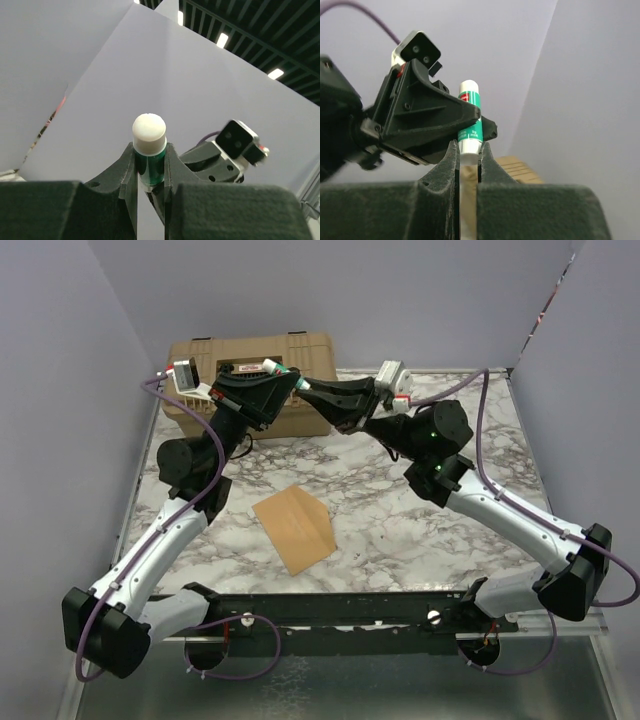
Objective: Place the letter into the envelope and seal it
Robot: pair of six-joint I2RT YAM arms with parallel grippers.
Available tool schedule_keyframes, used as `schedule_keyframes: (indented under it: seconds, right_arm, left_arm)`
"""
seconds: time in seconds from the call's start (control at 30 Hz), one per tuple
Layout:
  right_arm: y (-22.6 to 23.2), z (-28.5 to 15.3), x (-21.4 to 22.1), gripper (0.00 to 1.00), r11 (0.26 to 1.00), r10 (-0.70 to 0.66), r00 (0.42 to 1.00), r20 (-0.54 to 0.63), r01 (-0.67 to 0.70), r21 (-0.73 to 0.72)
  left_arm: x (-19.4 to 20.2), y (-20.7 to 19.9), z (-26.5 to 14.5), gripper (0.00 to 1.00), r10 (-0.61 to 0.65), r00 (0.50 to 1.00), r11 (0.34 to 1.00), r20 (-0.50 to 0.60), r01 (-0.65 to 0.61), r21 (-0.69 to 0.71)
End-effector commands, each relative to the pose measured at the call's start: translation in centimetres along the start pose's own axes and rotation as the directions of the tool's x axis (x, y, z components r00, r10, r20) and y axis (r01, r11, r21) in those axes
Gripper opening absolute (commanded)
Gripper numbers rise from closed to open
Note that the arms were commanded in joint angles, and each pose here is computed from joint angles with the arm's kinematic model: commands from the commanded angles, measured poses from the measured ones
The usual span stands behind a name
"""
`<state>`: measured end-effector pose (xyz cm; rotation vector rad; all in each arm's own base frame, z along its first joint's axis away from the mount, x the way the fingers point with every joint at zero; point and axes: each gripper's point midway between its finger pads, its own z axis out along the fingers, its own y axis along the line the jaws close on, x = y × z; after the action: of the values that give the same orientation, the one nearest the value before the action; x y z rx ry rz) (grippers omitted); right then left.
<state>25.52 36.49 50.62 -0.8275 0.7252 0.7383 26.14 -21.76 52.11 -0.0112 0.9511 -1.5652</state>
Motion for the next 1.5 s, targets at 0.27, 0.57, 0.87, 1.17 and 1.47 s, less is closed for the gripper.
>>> schedule_keyframes:
  seconds: [0.27, 0.57, 0.87, 1.17, 1.47]
  right_arm:
    - [-5.2, -1.6, -5.0, 0.0, 0.315, 0.809, 0.349, 0.474, -0.937, 0.152]
    - [-6.0, -2.6, -4.0, 0.0, -0.034, 0.824, 0.011, 0.566, -0.997, 0.07]
    - [-2.7, -3.8, -9.9, 0.75, 0.792, 0.52, 0.734, 0.437, -0.606, 0.076]
    - [2.0, -1.7, -5.8, 0.78, 0.985, -0.107, 0.985, 0.138, 0.124, -0.119]
    - [0.8, 0.7, -4.5, 0.59, 0.962, -0.232, 0.966, 0.113, 0.245, -0.117]
  left_arm:
    - [0.0, -4.4, -0.4, 0.0, 0.365, 0.931, 0.907, 0.002, -0.356, 0.226]
    - [-0.5, -5.0, -0.4, 0.0, 0.366, 0.93, 0.898, 0.04, -0.364, 0.247]
    - [-1.9, -4.7, 0.0, 0.0, 0.171, 0.983, 0.969, 0.07, -0.18, 0.168]
    - [-2.4, -3.5, 0.4, 0.0, -0.164, 0.984, 0.985, 0.065, 0.16, 0.066]
    - [-1.3, -2.8, 1.0, 0.0, -0.269, 0.963, 0.963, -0.001, 0.269, 0.007]
